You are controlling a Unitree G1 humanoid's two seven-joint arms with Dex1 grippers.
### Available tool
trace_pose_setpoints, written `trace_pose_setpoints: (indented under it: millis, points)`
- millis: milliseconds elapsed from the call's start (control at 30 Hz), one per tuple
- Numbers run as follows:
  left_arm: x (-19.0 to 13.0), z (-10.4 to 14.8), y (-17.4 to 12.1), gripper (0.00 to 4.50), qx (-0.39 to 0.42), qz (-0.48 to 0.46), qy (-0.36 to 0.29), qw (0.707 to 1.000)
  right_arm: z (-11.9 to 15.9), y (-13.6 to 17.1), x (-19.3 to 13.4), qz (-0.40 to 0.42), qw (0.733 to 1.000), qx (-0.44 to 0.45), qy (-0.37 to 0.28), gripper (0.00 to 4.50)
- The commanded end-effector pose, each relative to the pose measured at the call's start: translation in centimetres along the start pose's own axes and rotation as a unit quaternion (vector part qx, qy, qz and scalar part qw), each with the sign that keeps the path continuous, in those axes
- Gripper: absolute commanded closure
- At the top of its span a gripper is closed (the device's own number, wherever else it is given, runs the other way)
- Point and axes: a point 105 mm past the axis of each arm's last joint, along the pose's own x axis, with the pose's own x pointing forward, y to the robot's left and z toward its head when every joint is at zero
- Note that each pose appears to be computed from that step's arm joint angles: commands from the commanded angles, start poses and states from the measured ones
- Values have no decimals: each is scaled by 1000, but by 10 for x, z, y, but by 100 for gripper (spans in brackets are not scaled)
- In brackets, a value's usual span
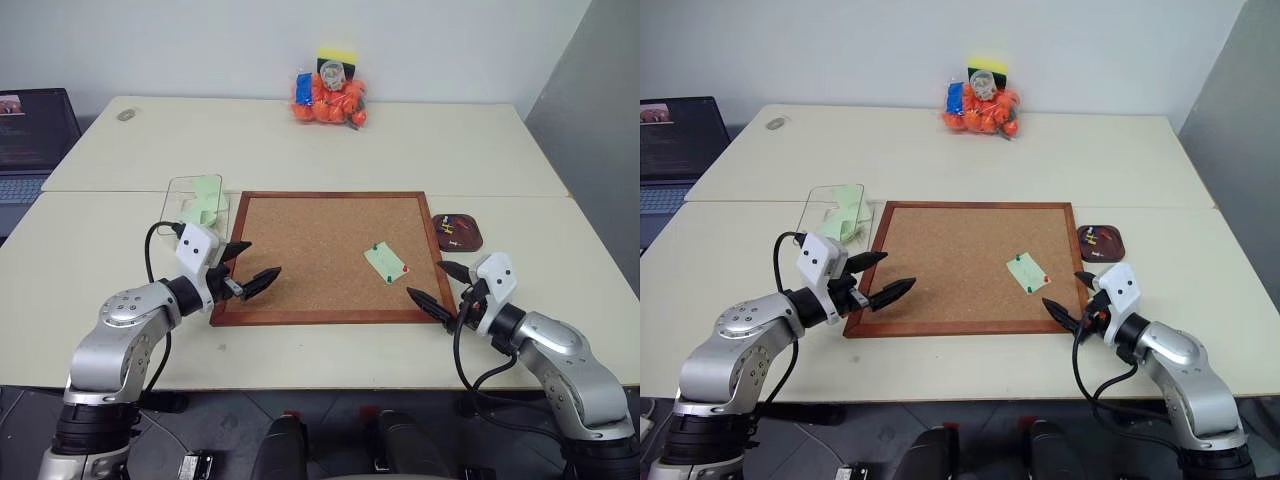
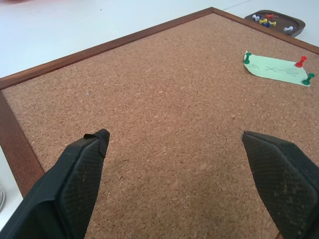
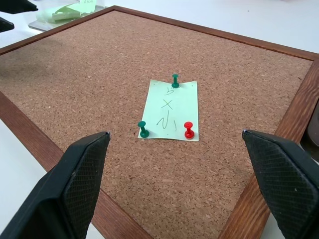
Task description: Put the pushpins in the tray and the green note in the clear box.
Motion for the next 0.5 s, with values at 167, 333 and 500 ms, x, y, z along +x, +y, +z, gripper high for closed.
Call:
trace_pose_setpoints:
  millis: [167,333,500]
  points:
    - [2,18,-6,1,24,-24,-33,999,21,-6,-3,-18,999,-26,-44,0]
    - [6,22,-5,43,28,-29,-42,998,24,-6,-1,-11,998,-31,-46,0]
    - [19,21,-11,129,43,-49,-39,997,27,-2,10,9,998,-40,-47,0]
